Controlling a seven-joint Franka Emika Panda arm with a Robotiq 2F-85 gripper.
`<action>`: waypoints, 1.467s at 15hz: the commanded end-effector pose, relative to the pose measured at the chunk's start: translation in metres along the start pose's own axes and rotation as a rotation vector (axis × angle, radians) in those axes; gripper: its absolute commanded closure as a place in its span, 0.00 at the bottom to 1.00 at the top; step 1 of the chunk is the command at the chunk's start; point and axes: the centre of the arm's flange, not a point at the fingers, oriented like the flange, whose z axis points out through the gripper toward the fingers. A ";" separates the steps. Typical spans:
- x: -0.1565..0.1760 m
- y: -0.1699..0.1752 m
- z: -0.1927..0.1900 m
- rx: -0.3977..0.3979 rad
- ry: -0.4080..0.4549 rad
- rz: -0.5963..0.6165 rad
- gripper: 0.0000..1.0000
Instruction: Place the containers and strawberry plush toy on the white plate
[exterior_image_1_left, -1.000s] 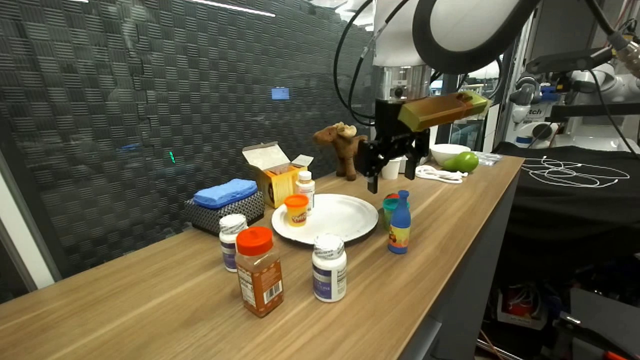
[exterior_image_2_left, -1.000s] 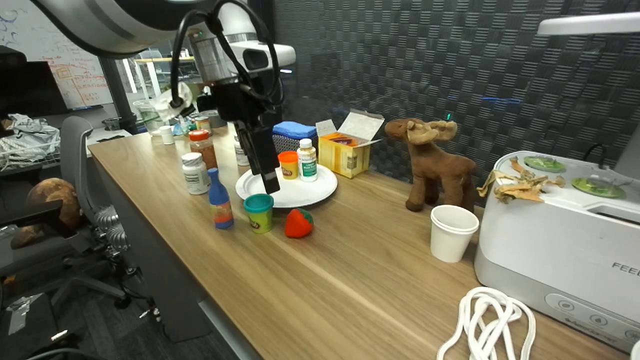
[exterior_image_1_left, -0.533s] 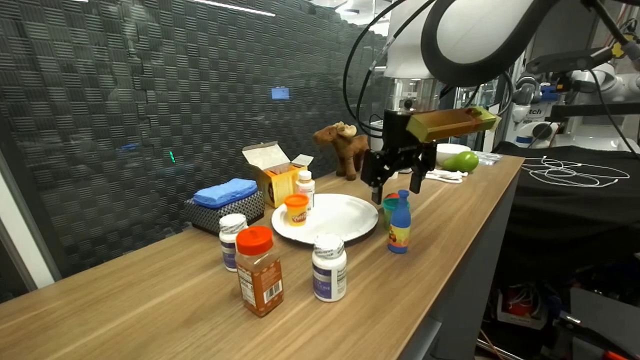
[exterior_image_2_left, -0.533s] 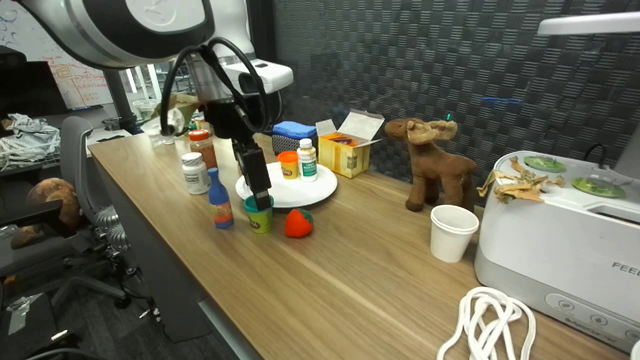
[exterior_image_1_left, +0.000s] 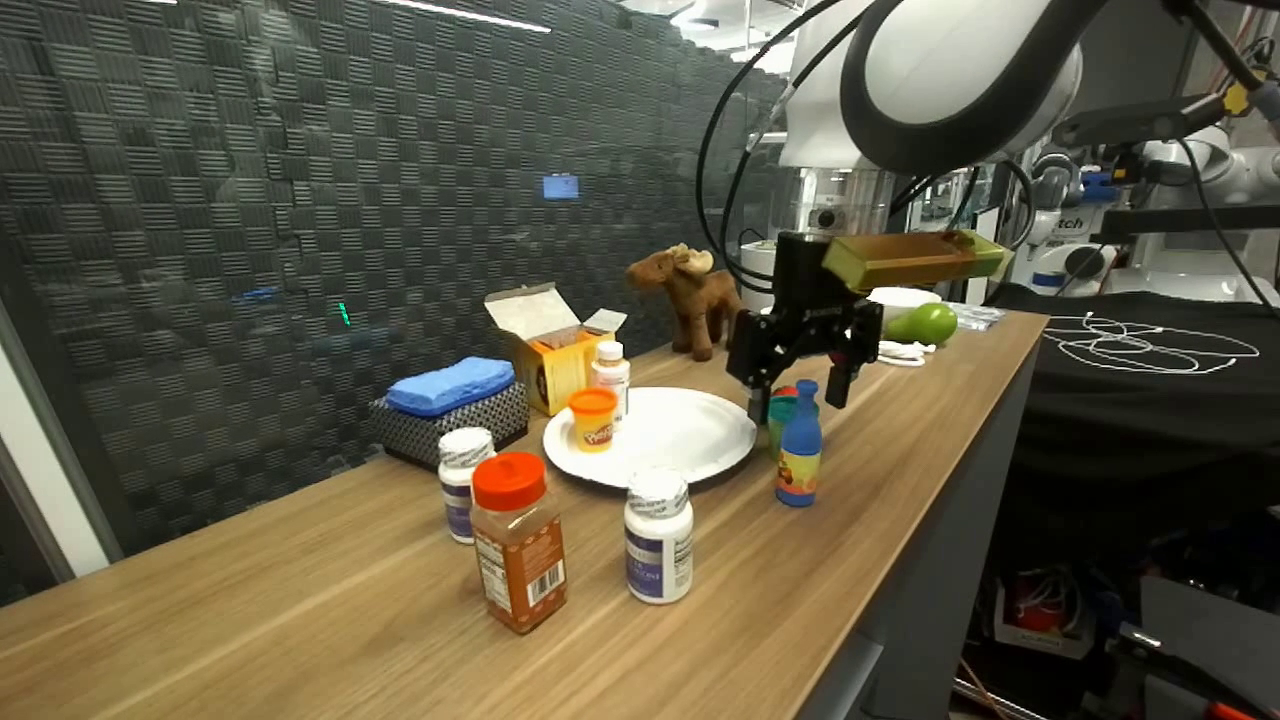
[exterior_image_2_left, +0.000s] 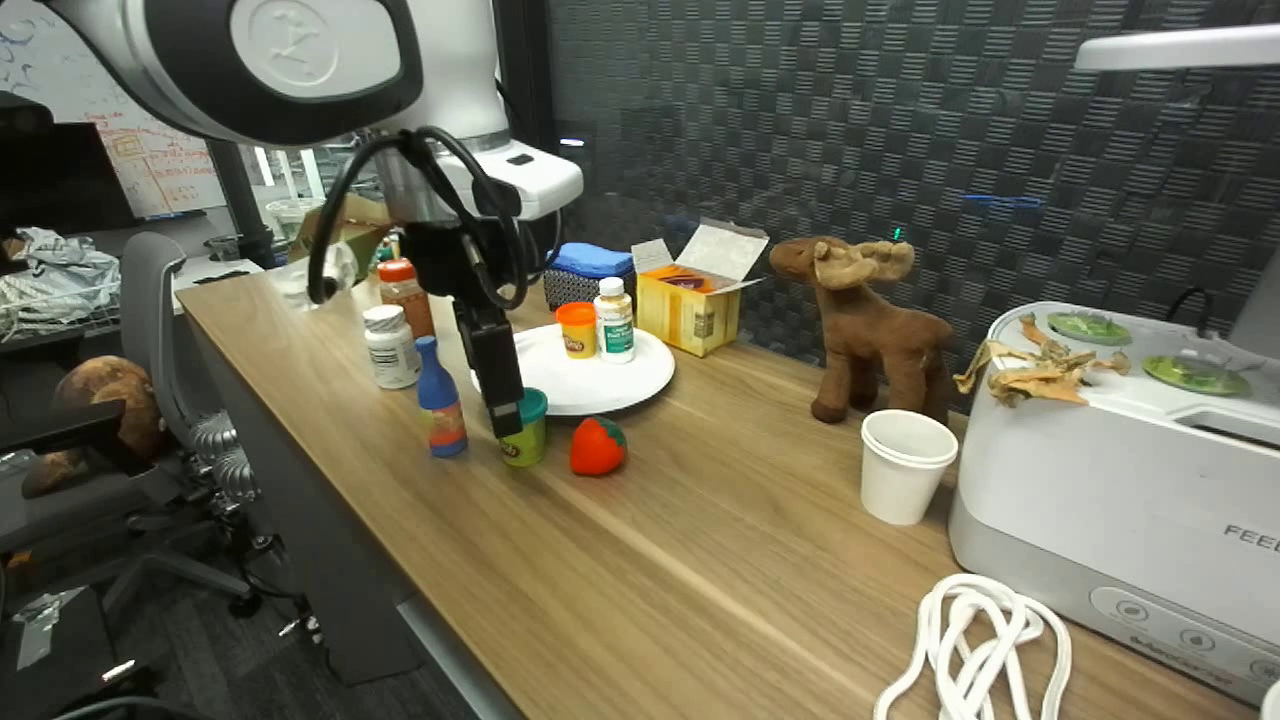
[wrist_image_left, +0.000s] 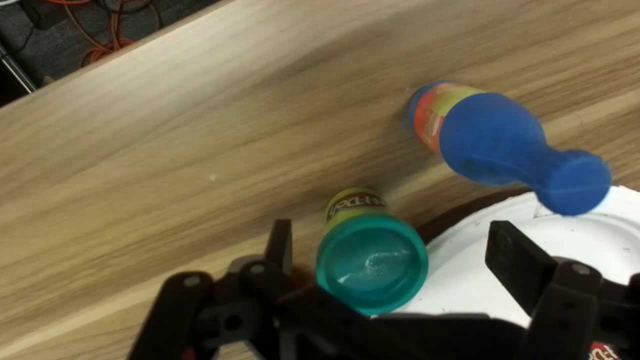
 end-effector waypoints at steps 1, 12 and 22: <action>-0.005 0.007 -0.002 0.032 0.017 -0.003 0.27; -0.001 0.015 -0.003 0.025 0.067 0.006 0.73; 0.024 -0.010 -0.057 -0.045 0.055 -0.074 0.73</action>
